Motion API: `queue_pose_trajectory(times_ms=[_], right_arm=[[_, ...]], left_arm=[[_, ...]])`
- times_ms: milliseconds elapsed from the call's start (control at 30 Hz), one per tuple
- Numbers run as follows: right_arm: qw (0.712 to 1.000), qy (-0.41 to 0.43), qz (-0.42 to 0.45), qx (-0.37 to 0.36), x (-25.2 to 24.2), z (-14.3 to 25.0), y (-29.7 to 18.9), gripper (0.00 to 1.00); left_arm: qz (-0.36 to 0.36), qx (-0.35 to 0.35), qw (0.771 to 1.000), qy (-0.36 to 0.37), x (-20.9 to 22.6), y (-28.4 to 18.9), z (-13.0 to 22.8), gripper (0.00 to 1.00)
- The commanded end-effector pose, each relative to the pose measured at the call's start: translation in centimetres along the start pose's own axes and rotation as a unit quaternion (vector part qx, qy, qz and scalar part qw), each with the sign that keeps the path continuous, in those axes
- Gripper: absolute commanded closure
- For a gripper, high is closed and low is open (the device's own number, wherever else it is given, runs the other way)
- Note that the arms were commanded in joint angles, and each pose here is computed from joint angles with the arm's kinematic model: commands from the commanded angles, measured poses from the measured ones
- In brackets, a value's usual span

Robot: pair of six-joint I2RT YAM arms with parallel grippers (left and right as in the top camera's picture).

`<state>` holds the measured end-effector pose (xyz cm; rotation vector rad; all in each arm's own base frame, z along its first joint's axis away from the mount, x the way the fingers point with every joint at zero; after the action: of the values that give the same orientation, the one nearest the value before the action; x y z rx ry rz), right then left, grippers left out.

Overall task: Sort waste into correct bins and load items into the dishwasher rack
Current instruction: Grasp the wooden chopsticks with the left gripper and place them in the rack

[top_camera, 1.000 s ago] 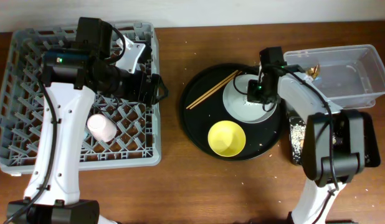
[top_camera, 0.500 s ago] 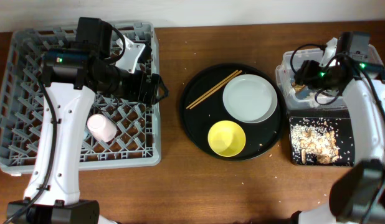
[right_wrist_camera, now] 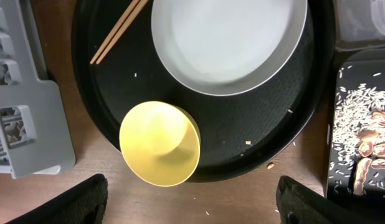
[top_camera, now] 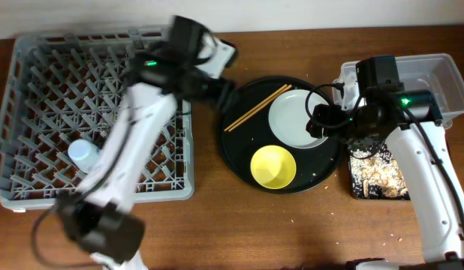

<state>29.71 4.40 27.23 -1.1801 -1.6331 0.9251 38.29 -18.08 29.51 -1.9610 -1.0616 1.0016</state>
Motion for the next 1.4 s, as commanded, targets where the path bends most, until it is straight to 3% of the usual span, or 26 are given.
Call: queue_pose_trajectory(times_ms=[0, 100, 133, 267, 367, 767, 800, 933, 1100, 1167, 1233, 1267, 1367], right_arm=[[1.0, 0.003, 0.008, 0.008, -0.1, 0.3, 0.4, 0.12], [1.0, 0.004, 0.008, 0.011, -0.1, 0.3, 0.5, 0.12], [1.0, 0.004, 0.008, 0.011, -0.1, 0.3, 0.6, 0.12], [1.0, 0.003, 0.01, 0.008, -0.1, 0.2, 0.6, 0.11], [1.0, 0.003, 0.009, 0.008, -0.1, 0.2, 0.6, 0.12], [1.0, 0.003, 0.009, 0.006, -0.1, 0.1, 0.6, 0.12], [1.0, 0.003, 0.009, 0.006, -0.1, 0.1, 0.6, 0.11], [1.0, 0.003, 0.009, 0.006, -0.1, 0.1, 0.6, 0.11], [1.0, 0.002, 0.009, 0.006, -0.1, 0.1, 0.6, 0.11], [1.0, 0.002, 0.009, 0.006, -0.1, 0.1, 0.6, 0.11], [1.0, 0.003, 0.009, 0.006, -0.1, 0.1, 0.6, 0.11], [1.0, 0.003, 0.009, 0.006, -0.1, 0.1, 0.6, 0.1], [1.0, 0.003, 0.009, 0.006, -0.1, 0.1, 0.6, 0.11]], left_arm=[[-0.069, 0.025, 0.997, 0.026, 0.6, 7.8, -0.2, 0.44], [-0.063, 0.037, 0.997, 0.037, 1.1, 13.7, 0.0, 0.54], [-0.041, 0.045, 0.996, 0.072, 0.8, 15.3, 0.3, 0.6], [-0.033, 0.057, 0.986, 0.151, 0.3, 18.9, 1.2, 0.6], [-0.067, 0.062, 0.984, 0.155, 1.2, 21.2, 1.7, 0.7], [-0.066, 0.101, 0.981, 0.153, 2.2, 25.4, 4.1, 0.79], [-0.067, 0.108, 0.98, 0.151, 2.4, 25.7, 4.4, 0.86], [-0.07, 0.103, 0.985, 0.123, 1.3, 22.7, 2.8, 0.96], [-0.069, 0.052, 0.992, 0.087, -1.6, 11.2, -0.9, 0.99], [-0.096, 0.04, 0.994, 0.021, -1.1, 5.1, -0.7, 0.99], [-0.223, 0.02, 0.964, -0.144, 3.6, -0.4, 0.3, 0.99], [-0.253, 0.026, 0.948, -0.19, 5.5, -1.2, 0.9, 0.99], [-0.275, 0.047, 0.929, -0.242, 10.0, 1.5, 2.4, 0.98]])
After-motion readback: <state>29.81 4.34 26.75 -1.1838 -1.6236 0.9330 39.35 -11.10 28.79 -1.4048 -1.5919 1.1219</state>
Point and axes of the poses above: each gripper's point midway between its finger pads, its own y axis out along the fingers, its own x axis along the line the jaws close on, z = x × y, the point moved 8 cm from there along -y, back along the fingers, and after that the axes turned 15 degrees about -y, right-handed, at the moved point
